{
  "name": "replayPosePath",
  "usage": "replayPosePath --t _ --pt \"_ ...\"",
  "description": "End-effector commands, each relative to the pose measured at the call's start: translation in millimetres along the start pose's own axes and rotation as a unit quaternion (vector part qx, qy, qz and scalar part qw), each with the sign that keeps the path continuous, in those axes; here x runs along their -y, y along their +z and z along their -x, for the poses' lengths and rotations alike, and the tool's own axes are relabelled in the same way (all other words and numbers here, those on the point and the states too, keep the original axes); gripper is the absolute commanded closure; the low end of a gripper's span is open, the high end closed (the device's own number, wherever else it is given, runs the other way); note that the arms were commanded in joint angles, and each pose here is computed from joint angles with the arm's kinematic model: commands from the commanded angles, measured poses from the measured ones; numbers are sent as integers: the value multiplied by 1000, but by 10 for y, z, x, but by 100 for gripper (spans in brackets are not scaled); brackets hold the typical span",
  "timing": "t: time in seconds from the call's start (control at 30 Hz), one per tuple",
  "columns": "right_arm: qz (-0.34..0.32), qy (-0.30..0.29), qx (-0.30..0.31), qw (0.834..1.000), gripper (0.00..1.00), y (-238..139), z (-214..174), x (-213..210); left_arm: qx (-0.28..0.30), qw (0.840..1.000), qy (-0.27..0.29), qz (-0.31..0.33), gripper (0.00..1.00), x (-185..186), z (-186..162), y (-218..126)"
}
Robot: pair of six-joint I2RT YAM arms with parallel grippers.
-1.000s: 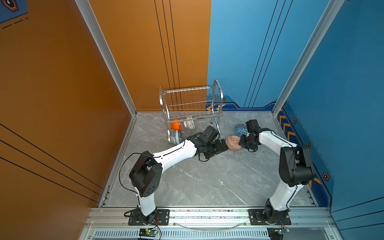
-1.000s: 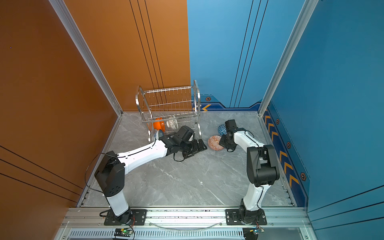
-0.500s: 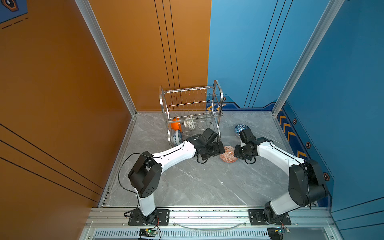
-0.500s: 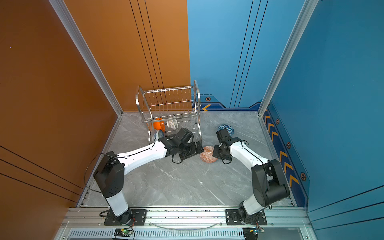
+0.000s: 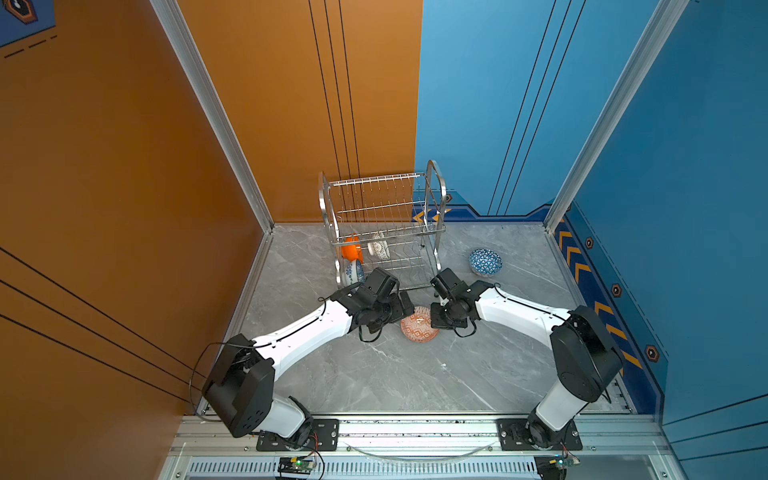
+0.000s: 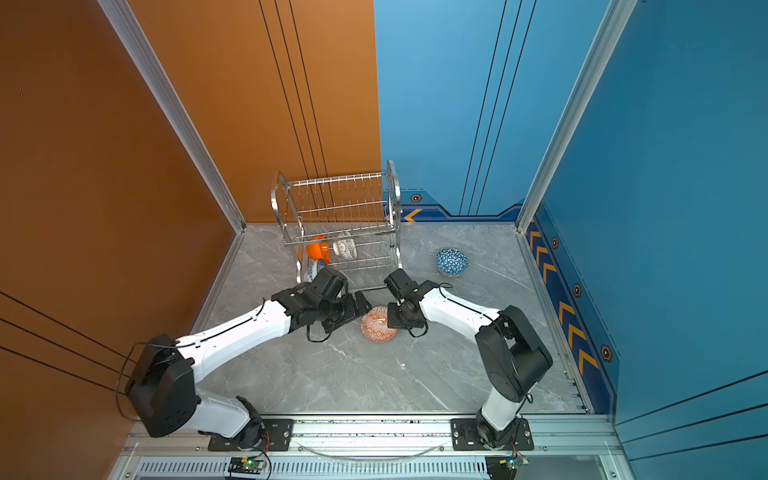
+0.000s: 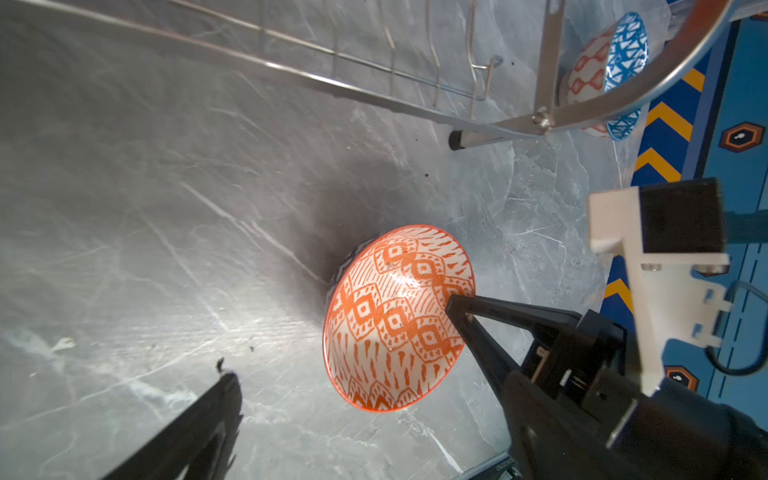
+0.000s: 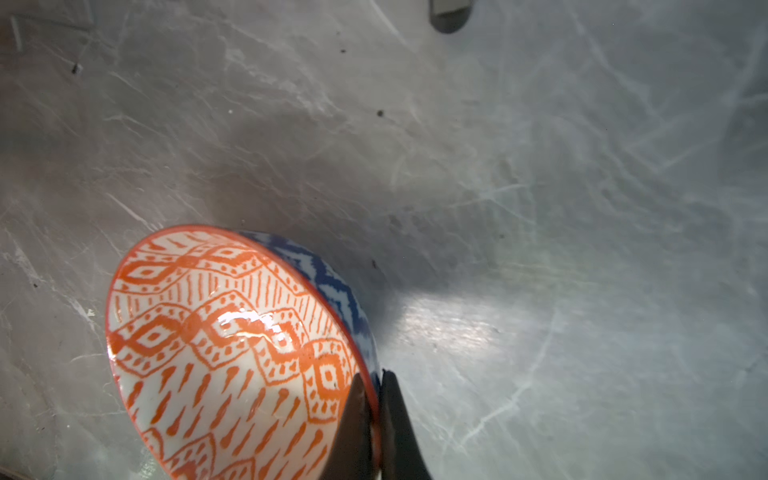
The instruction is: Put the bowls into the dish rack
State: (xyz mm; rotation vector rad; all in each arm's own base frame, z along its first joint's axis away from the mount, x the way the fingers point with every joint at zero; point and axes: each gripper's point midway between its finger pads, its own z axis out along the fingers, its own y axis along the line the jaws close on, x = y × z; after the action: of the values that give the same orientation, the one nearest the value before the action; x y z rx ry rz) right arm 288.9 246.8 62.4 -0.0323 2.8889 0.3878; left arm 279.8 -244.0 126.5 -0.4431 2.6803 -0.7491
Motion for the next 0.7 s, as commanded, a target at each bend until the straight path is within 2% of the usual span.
replayPosePath --t 0.0,0.37,0.57,0.67 --pt "8 -7 6 1000 100 70 69 -237 9 999 -23 29 2 -313 -17 -76" --pt "0 -35 -10 999 99 334 226 -500 33 996 -72 45 2 -830 -36 -352" --pt "-6 -48 0 999 87 274 295 -523 39 994 -90 42 2 -943 -27 -439" --pt "-6 -53 8 999 76 204 336 -543 38 994 -98 41 2 -989 -12 -456"
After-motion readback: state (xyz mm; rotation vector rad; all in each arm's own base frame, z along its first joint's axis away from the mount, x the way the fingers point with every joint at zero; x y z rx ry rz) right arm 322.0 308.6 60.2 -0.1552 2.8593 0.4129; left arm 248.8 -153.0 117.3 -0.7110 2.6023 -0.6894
